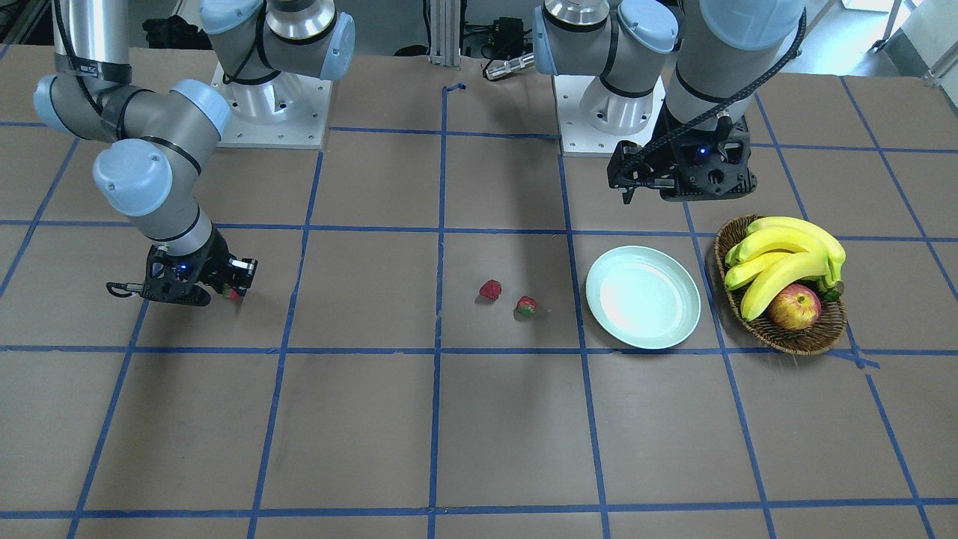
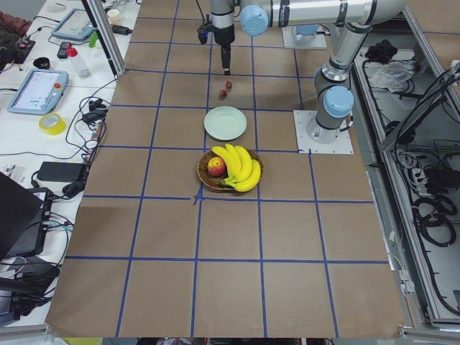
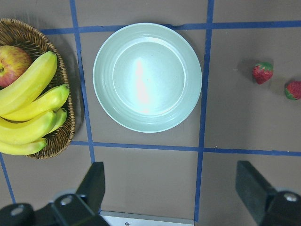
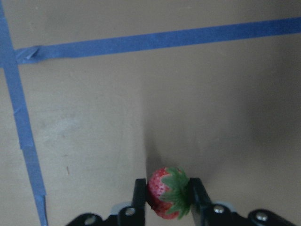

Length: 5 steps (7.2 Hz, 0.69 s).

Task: Collect all strawberries into plate
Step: 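Carry the strawberry toward the others and release it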

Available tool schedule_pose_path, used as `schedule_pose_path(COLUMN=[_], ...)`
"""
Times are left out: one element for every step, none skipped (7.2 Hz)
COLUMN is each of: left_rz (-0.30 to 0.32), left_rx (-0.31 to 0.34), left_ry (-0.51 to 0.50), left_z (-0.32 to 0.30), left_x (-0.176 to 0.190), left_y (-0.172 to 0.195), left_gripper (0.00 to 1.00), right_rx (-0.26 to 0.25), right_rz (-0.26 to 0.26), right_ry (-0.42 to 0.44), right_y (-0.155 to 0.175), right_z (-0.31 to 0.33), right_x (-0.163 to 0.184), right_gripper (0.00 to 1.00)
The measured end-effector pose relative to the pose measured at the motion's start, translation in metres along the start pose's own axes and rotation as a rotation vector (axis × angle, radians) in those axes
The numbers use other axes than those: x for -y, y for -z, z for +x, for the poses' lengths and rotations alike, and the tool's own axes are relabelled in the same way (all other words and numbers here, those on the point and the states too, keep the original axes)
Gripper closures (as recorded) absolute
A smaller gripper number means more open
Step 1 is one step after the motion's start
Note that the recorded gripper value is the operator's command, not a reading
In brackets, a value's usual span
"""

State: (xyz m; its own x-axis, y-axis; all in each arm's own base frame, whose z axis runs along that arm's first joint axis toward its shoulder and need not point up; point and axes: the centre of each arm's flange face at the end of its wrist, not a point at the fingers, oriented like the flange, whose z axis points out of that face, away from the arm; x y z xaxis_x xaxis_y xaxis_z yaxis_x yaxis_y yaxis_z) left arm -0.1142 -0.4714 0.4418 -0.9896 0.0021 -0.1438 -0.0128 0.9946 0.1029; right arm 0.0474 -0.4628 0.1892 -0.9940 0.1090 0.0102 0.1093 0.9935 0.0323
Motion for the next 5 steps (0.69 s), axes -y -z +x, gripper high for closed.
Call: schedule_pose_path(left_rz=[-0.001,-0.002,-0.006,-0.009,-0.005], left_rx=[0.0,0.0,0.0,0.0,0.0], left_ry=[0.0,-0.001,-0.001,0.0,0.001], left_z=[0.0,0.001,0.001,0.002,0.002], left_x=[0.0,0.0,0.0,0.0,0.001], left_y=[0.0,-0.001,-0.003,-0.006,-0.01], left_gripper=[0.0,0.0,0.0,0.0,0.0], right_rx=[0.001,0.022,0.077,0.127,0.154], right_rz=[0.022,0.052,0.062,0.057,0.059], right_ry=[-0.032,-0.093,-0.15,-0.187,-0.204], right_y=[0.007,0.018,0.027,0.03,0.033], right_z=[-0.043,-0.103,-0.162,-0.218,-0.271], right_x=[-0.005,-0.013,-0.021,-0.026,-0.026], right_gripper=[0.97,0.97,0.97,0.97,0.97])
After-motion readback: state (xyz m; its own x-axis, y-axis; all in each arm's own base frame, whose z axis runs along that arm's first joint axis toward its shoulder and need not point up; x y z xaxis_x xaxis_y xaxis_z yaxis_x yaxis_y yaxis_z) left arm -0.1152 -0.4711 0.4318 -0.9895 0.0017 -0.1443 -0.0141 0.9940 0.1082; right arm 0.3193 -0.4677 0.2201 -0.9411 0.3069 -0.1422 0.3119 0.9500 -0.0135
